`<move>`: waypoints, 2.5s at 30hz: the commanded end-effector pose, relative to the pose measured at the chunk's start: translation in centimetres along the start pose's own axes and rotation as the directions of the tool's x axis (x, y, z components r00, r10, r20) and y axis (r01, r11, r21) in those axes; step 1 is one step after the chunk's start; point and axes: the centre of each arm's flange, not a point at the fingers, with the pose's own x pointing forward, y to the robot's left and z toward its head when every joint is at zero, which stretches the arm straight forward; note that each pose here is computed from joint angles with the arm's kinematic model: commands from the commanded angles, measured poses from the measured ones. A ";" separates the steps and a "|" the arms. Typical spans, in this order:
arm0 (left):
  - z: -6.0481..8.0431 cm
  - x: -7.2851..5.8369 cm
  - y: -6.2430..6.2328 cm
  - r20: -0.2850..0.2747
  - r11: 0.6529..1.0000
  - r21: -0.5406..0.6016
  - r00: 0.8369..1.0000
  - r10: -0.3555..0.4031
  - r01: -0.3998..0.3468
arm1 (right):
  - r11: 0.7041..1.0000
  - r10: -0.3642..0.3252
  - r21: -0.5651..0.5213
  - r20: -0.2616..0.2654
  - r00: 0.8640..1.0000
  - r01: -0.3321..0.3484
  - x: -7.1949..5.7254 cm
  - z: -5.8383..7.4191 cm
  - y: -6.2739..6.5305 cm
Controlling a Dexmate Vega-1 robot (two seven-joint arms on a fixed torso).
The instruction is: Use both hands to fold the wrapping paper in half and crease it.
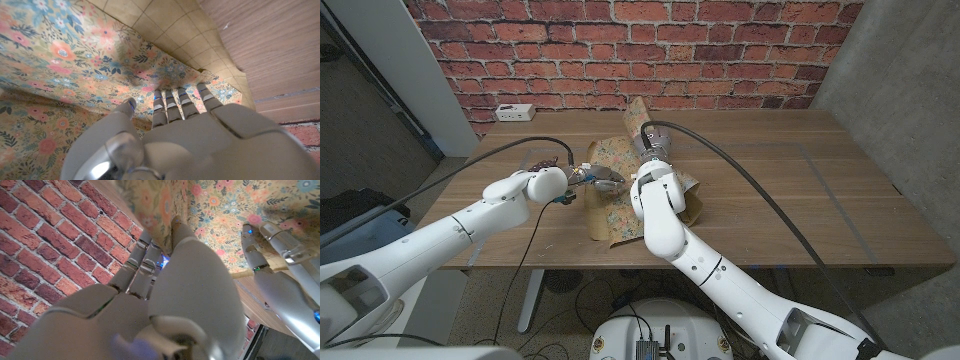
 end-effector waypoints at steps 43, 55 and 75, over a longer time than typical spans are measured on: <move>1.0 -3.8 1.3 0.081 0.914 0.036 0.913 0.399 -0.403 | 0.213 -0.440 0.907 0.421 0.793 -0.364 0.0 -7.3 2.4; 1.2 -6.4 0.7 0.152 0.720 -0.026 0.709 0.689 -0.694 | 0.206 -0.470 0.933 0.360 0.806 -0.297 -0.2 -8.3 2.6; 2.0 -9.7 -0.2 0.216 0.361 -0.222 0.316 0.924 -0.906 | 0.177 -0.509 0.958 0.287 0.812 -0.227 -1.3 -9.0 2.6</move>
